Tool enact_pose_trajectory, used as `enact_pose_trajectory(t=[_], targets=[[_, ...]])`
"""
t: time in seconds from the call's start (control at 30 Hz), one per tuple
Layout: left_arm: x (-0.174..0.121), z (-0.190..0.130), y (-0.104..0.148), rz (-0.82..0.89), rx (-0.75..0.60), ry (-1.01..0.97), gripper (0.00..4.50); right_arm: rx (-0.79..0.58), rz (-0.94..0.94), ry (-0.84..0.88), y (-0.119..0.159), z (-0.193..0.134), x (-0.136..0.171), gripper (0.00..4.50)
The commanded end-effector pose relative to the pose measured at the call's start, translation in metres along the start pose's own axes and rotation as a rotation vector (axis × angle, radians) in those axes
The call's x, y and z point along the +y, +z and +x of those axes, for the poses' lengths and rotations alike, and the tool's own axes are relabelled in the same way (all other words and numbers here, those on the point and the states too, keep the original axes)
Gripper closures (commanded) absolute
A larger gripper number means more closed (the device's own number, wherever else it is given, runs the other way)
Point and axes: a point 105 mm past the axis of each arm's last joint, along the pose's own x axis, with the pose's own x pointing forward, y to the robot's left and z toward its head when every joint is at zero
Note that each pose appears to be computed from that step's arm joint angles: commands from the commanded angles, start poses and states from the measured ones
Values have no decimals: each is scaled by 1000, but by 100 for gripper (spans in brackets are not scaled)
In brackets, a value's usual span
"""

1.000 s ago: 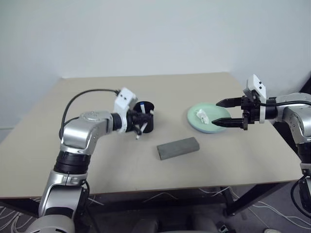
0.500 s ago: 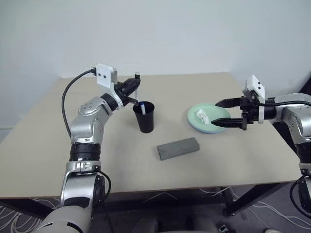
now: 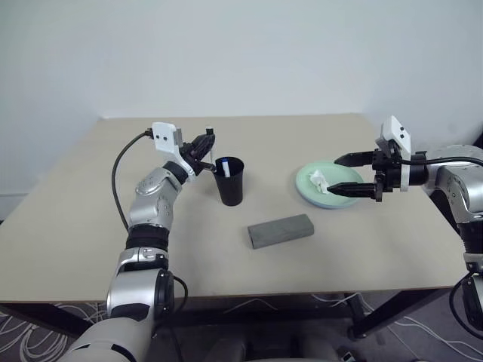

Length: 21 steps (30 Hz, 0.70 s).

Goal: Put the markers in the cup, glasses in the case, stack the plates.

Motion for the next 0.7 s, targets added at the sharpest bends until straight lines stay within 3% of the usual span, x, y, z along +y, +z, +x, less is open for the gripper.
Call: enact_pose_trajectory(t=[0.03, 0.7], targets=[[-7, 8, 27, 33, -84, -34, 438, -39, -55, -12, 18, -5, -1, 0], [-16, 10, -2, 11, -31, -37, 438, -46, -53, -16, 18, -3, -2, 0]])
